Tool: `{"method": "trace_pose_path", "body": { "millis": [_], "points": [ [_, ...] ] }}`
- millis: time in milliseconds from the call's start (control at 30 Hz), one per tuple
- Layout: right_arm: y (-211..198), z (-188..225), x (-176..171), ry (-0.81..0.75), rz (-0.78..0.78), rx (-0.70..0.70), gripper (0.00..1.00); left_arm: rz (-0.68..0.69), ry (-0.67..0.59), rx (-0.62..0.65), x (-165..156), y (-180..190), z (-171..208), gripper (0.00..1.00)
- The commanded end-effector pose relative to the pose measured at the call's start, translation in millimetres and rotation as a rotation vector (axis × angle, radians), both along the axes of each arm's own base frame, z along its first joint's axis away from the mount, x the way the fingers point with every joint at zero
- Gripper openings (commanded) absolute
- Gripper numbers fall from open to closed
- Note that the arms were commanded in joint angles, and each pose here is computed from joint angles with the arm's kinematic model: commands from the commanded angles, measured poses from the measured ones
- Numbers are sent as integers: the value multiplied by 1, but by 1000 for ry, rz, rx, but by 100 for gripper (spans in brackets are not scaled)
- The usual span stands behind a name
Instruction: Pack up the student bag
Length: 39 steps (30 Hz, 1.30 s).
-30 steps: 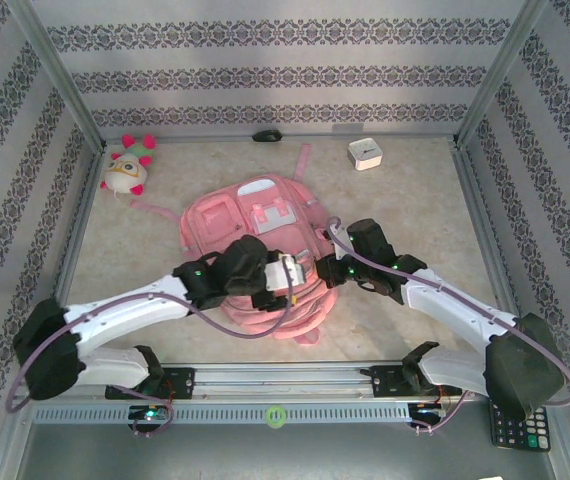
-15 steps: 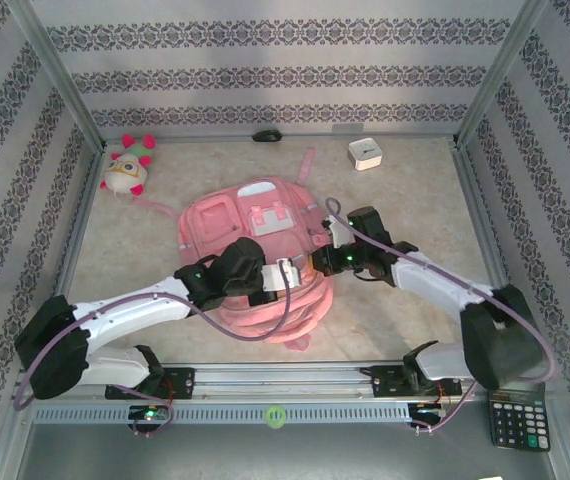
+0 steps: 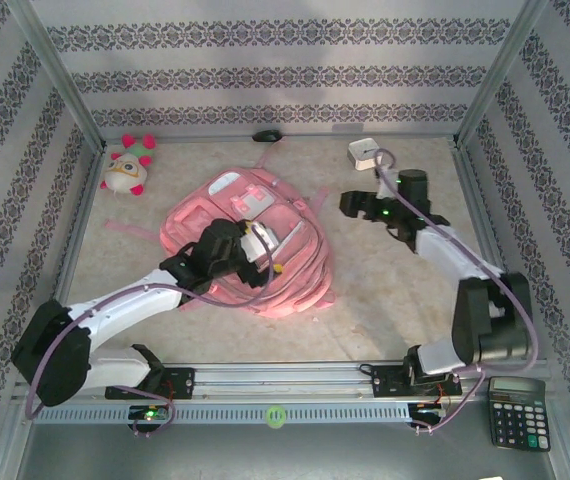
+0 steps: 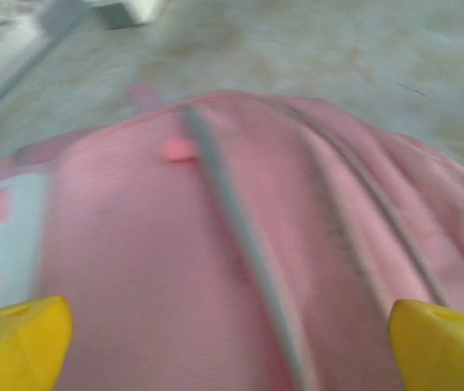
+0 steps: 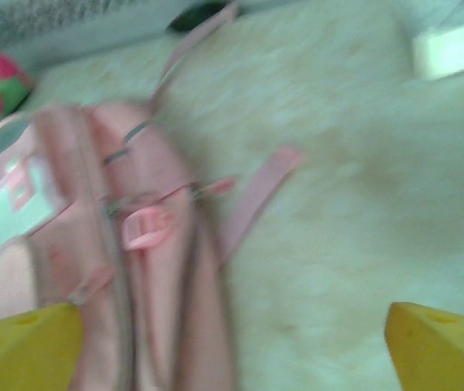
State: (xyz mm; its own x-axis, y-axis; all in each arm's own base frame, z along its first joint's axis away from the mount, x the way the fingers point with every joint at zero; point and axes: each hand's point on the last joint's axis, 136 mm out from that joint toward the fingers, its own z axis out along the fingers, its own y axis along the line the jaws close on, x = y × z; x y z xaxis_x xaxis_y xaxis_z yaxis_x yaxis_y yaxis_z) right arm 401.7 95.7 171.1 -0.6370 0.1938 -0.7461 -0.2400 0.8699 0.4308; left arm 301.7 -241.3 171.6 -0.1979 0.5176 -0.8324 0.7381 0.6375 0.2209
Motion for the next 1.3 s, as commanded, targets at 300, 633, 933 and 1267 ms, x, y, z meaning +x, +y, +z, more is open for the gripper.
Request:
{"method": "trace_pose_path", "body": {
  "millis": [300,633,933,1267],
  "points": [
    [-87,-34,-64,-189,-258,-294,98,988,-279,-165,19,222,43,99],
    [-74,-37,-37,-413,-188,-295,98,928,-300,-112,70,225,-44,99],
    [-102,-55,-4,-401,-354,-291,98,1009,-102,-287,89,272,-86,99],
    [-91,-64,-3,-351,-310,-346,98,969,-171,-282,92,267,-81,99]
  ]
}}
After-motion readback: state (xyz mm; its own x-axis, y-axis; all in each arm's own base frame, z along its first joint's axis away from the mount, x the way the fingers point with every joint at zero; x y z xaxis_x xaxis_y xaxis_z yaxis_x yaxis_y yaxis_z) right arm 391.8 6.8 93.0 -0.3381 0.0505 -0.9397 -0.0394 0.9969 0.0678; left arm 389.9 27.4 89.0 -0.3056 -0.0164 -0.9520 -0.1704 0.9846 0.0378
